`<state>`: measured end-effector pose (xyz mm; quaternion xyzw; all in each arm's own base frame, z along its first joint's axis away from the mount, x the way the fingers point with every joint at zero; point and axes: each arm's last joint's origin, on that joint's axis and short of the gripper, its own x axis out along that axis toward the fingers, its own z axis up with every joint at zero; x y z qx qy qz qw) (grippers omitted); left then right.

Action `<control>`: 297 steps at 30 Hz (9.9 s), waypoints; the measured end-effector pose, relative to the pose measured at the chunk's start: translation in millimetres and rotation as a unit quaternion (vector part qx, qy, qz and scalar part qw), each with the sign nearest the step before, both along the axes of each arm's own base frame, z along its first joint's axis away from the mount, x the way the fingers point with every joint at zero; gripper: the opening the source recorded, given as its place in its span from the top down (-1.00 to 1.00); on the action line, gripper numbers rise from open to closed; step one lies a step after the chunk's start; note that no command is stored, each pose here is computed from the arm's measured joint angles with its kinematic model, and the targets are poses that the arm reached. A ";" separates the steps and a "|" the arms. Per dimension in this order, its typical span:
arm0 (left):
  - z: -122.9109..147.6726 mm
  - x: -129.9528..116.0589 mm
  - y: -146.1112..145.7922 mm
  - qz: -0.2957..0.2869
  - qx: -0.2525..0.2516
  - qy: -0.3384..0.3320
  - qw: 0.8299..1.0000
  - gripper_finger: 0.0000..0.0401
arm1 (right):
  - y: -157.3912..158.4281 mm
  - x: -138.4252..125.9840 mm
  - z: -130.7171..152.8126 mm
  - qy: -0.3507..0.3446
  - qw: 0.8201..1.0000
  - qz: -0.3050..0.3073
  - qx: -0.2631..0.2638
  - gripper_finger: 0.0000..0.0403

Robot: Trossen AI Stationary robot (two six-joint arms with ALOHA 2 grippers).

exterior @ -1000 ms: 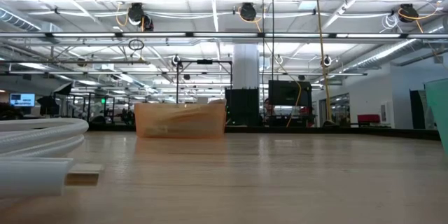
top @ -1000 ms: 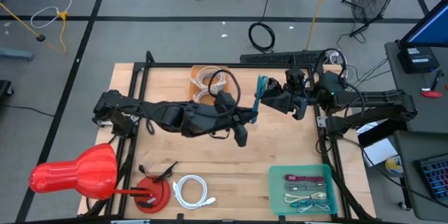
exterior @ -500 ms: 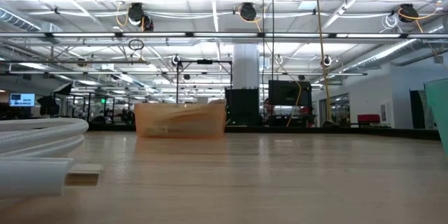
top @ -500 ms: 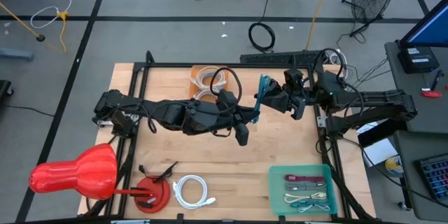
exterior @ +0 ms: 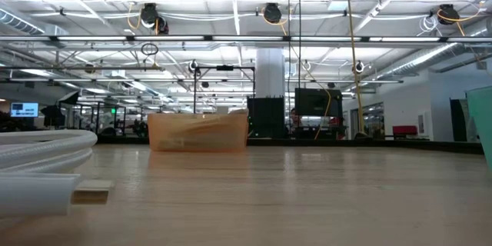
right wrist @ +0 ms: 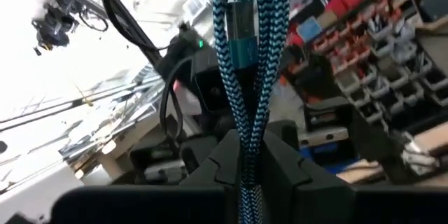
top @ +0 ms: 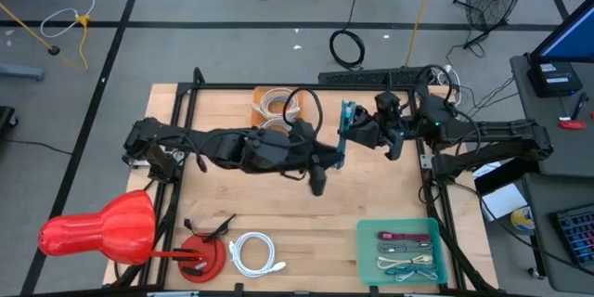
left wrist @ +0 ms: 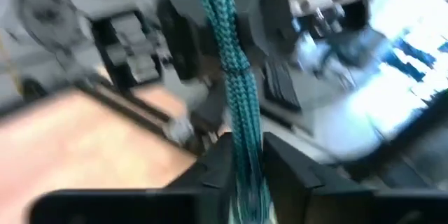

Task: Pick & Place USB Port
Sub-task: Put the blue patterned usb cable into the blue bin, then put the white usb cable into the orange bin

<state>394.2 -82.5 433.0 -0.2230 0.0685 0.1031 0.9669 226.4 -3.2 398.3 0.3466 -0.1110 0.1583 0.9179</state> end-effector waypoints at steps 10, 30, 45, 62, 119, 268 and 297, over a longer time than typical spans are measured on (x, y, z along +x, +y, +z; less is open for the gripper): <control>27.8 -82.3 9.7 -0.011 -0.047 0.115 0.992 0.13 | -3.0 -12.5 -29.5 0.186 0.965 0.184 -0.007 0.91; 25.9 -121.8 46.1 -0.040 0.040 0.243 0.968 0.45 | 81.6 -38.0 -70.5 0.479 0.826 0.296 -0.009 0.92; 14.9 -132.5 47.8 -0.067 0.097 0.326 0.938 0.45 | 182.0 -69.4 -148.0 0.726 0.610 0.247 -0.199 0.92; 11.8 -138.8 34.0 -0.072 0.096 0.345 0.931 0.45 | 231.2 -61.3 -212.9 0.730 0.554 0.261 -0.302 0.92; 11.0 -143.4 19.9 -0.065 0.081 0.345 0.933 0.45 | 244.4 -74.5 -257.5 0.757 0.563 0.180 -0.279 0.92; -121.7 -137.4 104.3 0.155 -0.083 0.219 0.960 0.84 | 21.0 27.1 -102.5 0.083 0.960 -0.261 0.062 0.38; -57.4 -135.2 125.5 -0.054 0.142 0.364 0.919 0.84 | 16.1 66.2 -139.5 0.130 0.970 -0.111 0.173 0.38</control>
